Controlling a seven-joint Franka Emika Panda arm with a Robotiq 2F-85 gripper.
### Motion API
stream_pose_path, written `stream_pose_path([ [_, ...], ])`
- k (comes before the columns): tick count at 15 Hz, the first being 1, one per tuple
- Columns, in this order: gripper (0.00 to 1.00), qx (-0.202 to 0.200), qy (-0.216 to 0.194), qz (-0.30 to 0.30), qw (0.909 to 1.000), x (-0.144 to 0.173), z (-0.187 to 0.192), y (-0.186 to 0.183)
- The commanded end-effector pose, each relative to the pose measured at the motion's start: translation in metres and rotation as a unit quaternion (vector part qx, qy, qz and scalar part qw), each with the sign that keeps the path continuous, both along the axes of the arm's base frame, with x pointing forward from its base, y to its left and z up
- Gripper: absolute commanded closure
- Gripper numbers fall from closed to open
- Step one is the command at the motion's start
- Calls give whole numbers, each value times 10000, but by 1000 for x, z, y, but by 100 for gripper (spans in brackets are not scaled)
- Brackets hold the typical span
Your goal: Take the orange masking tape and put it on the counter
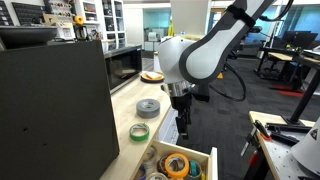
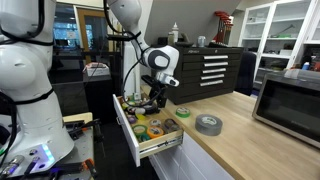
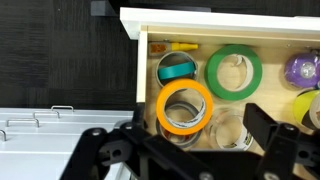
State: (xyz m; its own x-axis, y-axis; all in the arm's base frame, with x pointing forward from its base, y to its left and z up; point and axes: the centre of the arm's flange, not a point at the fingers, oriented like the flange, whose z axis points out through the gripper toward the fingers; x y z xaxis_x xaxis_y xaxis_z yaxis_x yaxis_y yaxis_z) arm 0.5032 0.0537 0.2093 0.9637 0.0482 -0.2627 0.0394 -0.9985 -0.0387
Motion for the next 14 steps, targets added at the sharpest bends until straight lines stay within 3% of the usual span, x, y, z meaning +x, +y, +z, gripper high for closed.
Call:
stream_pose_path([
  [1, 0, 283, -73, 633, 9976, -14, -11, 7],
  [9, 0, 239, 36, 760, 9968, -8, -10, 14],
  [14, 0, -26, -381, 1226, 9917, -22, -53, 23],
])
